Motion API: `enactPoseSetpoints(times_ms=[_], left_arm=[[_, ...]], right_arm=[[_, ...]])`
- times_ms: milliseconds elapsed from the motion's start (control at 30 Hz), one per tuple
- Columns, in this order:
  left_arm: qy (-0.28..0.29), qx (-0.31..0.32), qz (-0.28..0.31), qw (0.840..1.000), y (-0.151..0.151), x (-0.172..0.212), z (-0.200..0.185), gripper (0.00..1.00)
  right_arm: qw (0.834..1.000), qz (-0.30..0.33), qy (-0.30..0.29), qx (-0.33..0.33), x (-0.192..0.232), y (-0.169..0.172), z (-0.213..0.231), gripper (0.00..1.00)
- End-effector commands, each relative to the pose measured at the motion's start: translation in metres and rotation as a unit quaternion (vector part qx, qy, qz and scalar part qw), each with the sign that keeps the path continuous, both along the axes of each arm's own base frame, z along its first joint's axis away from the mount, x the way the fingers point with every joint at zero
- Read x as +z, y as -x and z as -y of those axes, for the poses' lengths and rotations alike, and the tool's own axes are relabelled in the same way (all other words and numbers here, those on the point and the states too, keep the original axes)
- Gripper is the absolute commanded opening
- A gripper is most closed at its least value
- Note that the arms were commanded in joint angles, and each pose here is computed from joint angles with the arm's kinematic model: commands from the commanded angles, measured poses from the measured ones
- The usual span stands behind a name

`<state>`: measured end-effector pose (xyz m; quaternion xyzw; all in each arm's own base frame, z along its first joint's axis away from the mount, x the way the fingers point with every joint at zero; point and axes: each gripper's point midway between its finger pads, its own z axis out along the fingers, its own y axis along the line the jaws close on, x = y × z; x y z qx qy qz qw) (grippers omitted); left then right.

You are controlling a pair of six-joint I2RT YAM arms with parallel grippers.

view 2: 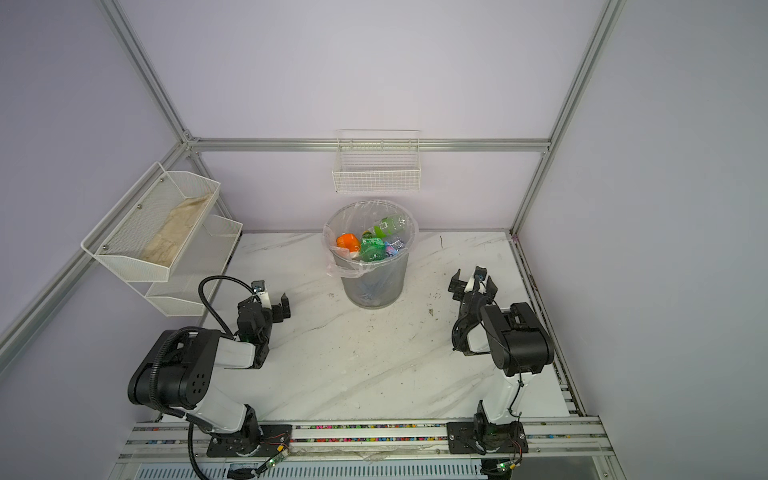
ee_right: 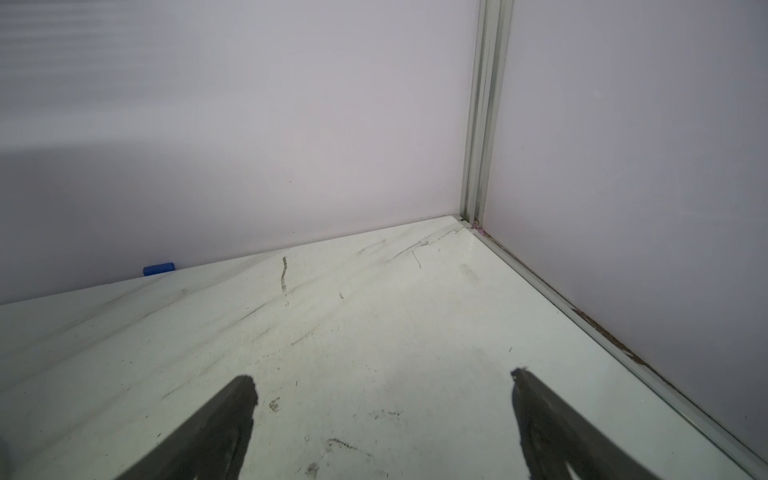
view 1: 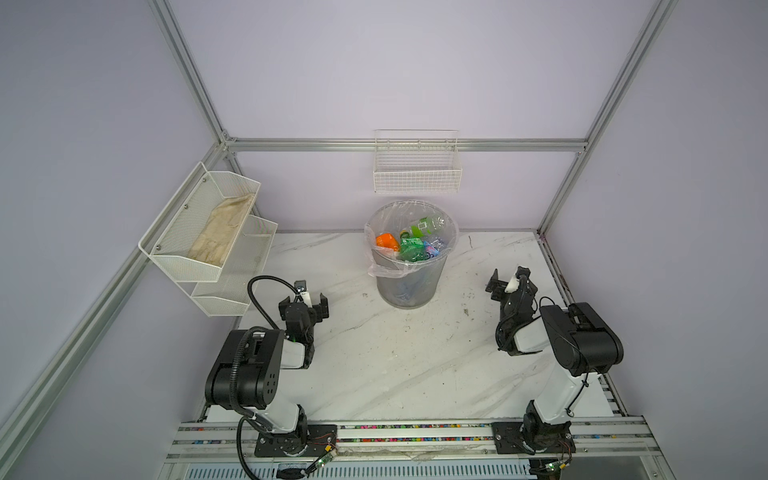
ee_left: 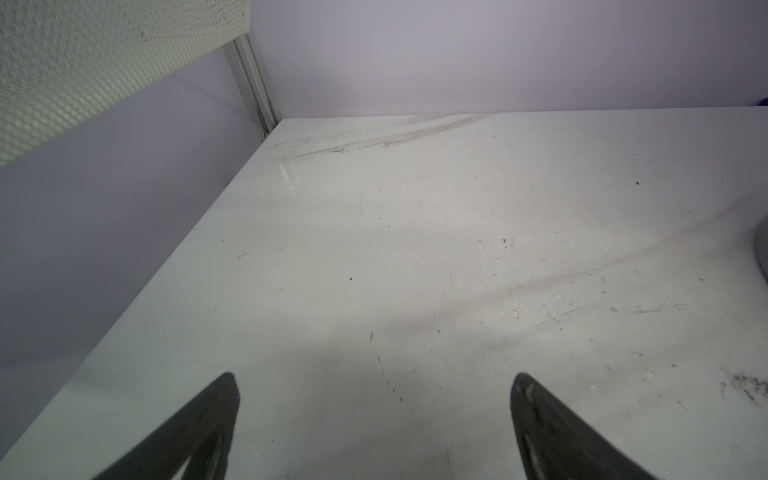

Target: Throw the plastic bottles in the bin

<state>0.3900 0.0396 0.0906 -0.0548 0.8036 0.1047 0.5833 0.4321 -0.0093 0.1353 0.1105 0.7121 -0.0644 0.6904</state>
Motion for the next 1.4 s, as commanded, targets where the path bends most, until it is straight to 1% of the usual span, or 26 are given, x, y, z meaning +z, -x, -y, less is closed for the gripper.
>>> enactPoseSetpoints(times_ms=[0,200,233,267,367,433,500,567,633,800,1133,1367], left_arm=[[0.010,-0.010,0.035,0.999,-0.011,0.022,0.004,1.00],[0.011,-0.017,0.034,0.999,-0.012,0.022,0.006,1.00],[0.008,-0.027,0.033,0.999,-0.012,0.022,0.009,1.00],[0.007,-0.037,0.033,0.999,-0.012,0.022,0.013,0.98],[-0.001,-0.058,0.044,0.997,-0.008,0.025,0.022,0.94],[-0.013,-0.072,0.057,0.996,-0.004,0.027,0.029,0.94],[-0.011,-0.078,0.055,0.995,-0.007,0.027,0.030,0.97],[0.019,-0.077,0.028,0.996,-0.014,0.020,0.024,1.00],[0.028,-0.069,0.028,0.997,-0.015,0.020,0.017,1.00],[0.026,-0.067,0.032,0.997,-0.014,0.021,0.016,1.00],[0.002,-0.033,0.032,0.999,-0.011,0.022,0.013,1.00],[0.001,-0.033,0.033,0.999,-0.011,0.022,0.014,1.00]], right_arm=[[1.000,0.001,-0.001,0.003,0.002,0.001,-0.001,0.97],[1.000,-0.001,-0.001,0.013,0.002,0.000,-0.004,0.97],[0.999,-0.006,-0.001,0.040,0.000,-0.003,-0.013,0.97],[0.995,-0.015,0.011,0.098,-0.002,-0.006,-0.031,0.98],[0.990,-0.008,0.027,0.141,0.001,-0.003,-0.040,0.97],[0.990,-0.010,0.022,0.142,0.000,-0.003,-0.039,0.97],[0.992,-0.013,0.005,0.123,-0.002,-0.007,-0.031,0.97],[0.994,-0.016,-0.004,0.105,-0.003,-0.009,-0.024,0.98],[0.994,-0.018,-0.003,0.104,-0.004,-0.009,-0.023,0.98],[0.994,-0.018,-0.002,0.104,-0.004,-0.009,-0.023,0.98],[0.995,-0.015,0.008,0.100,-0.002,-0.008,-0.022,0.97],[0.995,-0.015,0.008,0.100,-0.001,-0.008,-0.022,0.97]])
